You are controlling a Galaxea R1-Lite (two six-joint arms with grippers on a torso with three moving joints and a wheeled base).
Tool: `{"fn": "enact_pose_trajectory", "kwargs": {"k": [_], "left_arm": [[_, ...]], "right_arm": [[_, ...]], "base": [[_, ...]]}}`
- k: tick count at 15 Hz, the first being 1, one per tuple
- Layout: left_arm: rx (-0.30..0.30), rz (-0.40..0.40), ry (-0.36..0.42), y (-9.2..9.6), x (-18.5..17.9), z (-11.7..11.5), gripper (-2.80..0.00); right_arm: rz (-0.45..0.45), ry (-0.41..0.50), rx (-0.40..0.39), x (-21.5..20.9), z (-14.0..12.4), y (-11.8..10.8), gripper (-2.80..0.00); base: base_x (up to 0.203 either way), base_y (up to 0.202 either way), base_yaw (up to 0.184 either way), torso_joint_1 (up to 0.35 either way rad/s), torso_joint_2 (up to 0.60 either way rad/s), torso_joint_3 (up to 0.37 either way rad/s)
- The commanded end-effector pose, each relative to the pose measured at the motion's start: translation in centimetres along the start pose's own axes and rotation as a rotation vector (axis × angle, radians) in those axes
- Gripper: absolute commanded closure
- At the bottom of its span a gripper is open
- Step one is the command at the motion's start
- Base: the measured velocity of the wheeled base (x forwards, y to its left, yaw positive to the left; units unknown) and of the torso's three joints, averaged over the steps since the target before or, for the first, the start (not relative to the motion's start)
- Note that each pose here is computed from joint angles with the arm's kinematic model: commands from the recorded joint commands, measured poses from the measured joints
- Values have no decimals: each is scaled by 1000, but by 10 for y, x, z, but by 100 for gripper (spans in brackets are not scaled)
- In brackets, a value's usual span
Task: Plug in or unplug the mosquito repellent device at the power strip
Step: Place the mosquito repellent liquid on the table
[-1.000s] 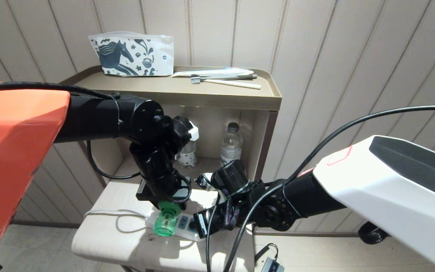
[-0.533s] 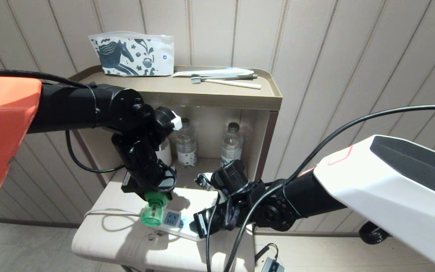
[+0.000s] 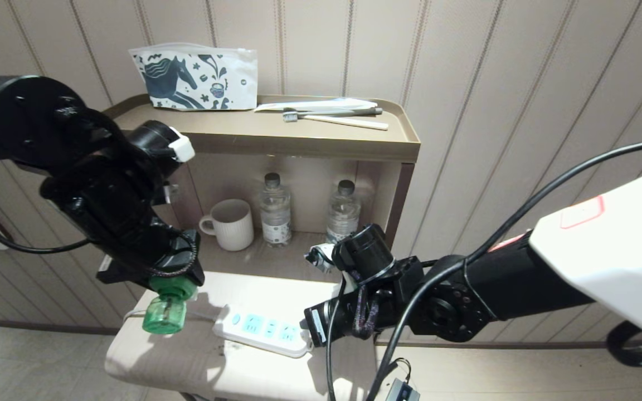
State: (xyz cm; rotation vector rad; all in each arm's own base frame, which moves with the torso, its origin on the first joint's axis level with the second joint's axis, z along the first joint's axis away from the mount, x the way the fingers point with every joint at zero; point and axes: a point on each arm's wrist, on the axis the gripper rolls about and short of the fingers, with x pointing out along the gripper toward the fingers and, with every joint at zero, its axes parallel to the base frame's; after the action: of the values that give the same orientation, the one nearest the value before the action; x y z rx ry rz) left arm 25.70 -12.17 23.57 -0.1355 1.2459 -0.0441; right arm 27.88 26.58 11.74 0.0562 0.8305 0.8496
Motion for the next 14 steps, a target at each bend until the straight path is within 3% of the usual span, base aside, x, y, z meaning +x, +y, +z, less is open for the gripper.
{"fn": "enact_pose_trajectory", "kwargs": {"k": [1, 6, 9, 12, 14], "left_arm": [[-9, -45, -89, 17, -42, -26, 0], [-38, -53, -185, 57, -79, -70, 0], [-39, -60, -212, 66, -86, -88, 0], [-47, -99, -329, 84, -104, -126, 0], [-78, -69, -381, 95, -106, -142, 0]], "right_arm": [[27, -108, -30, -44, 16, 15, 0], [46, -323, -78, -148, 25, 35, 0], [-5, -374, -91, -194, 13, 41, 0], [-181, -566, -129, -297, -27, 54, 0], [-336, -647, -123, -340, -70, 52, 0]], "base": [[0, 0, 0, 0, 0, 0], [0, 0, 0, 0, 0, 0], [0, 0, 0, 0, 0, 0], [0, 0, 0, 0, 0, 0], [0, 0, 0, 0, 0, 0]]}}
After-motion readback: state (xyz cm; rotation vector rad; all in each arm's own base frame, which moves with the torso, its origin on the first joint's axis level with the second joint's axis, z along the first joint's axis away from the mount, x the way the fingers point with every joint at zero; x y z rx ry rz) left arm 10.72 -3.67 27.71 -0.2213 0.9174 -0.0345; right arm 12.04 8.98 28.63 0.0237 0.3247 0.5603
